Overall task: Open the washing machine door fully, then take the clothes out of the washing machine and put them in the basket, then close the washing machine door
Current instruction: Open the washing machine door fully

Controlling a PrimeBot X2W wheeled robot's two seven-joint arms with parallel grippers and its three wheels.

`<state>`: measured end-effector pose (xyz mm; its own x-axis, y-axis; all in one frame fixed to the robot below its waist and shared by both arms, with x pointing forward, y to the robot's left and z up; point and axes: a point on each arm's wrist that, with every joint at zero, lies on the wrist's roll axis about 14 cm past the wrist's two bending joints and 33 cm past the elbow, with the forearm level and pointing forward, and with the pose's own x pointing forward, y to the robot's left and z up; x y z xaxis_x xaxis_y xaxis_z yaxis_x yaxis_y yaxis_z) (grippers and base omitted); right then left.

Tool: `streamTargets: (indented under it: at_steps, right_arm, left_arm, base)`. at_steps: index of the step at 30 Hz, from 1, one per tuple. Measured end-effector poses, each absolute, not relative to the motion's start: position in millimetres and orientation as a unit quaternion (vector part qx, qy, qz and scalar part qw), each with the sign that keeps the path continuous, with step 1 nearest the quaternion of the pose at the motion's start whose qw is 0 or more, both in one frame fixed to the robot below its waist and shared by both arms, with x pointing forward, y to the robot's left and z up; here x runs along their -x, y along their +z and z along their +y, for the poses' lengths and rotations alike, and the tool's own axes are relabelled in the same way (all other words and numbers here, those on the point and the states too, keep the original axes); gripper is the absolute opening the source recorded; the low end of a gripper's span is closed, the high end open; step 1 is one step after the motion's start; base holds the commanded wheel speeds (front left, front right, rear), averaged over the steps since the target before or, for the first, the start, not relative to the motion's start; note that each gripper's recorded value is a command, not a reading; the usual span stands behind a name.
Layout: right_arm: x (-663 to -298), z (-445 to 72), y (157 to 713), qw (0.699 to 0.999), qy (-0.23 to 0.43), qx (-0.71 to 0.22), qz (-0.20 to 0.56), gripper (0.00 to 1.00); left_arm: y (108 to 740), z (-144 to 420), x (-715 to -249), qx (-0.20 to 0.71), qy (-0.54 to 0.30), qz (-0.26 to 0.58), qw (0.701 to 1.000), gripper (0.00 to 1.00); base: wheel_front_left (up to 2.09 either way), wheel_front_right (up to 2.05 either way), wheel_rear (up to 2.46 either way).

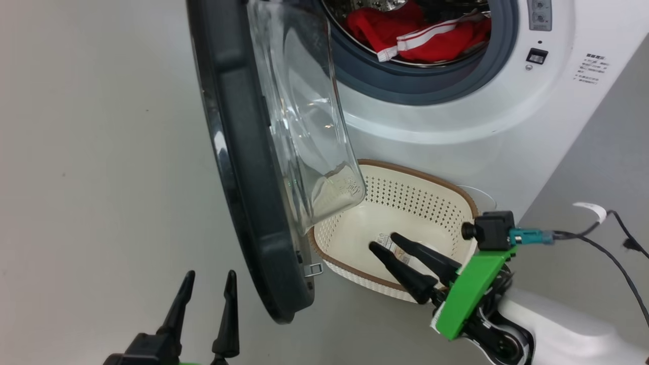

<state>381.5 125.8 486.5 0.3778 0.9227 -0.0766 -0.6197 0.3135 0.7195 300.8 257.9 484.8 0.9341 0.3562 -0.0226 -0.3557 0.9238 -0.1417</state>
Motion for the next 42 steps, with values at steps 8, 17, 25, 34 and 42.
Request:
streamTargets:
  at_steps: [8, 17, 25, 34, 42]
  right_arm:
    - [-412, 79, 459, 0.835, 0.423, -0.273, 0.222, 1.00]
    - [-435, 34, 448, 0.889, 0.337, -0.262, 0.169, 1.00]
    - [-441, 10, 455, 0.922, 0.310, -0.204, 0.108, 1.00]
    - [-428, 2, 457, 0.937, 0.308, -0.147, 0.077, 1.00]
    - [-429, -16, 466, 0.952, 0.273, -0.131, 0.048, 1.00]
  left_arm:
    - [487, 258, -304, 0.072, 0.176, -0.007, 0.982, 1.00]
    - [488, 259, -306, 0.073, 0.176, -0.009, 0.982, 1.00]
    - [489, 262, -304, 0.072, 0.180, -0.011, 0.981, 1.00]
    - [491, 264, -303, 0.070, 0.182, -0.015, 0.981, 1.00]
    - [494, 264, -304, 0.067, 0.180, -0.020, 0.981, 1.00]
  base:
    - [0.00, 0.00, 0.00]
    - [0.00, 0.00, 0.00]
    - [0.00, 0.00, 0.00]
    - [0.00, 0.00, 0.00]
    - [0.00, 0.00, 0.00]
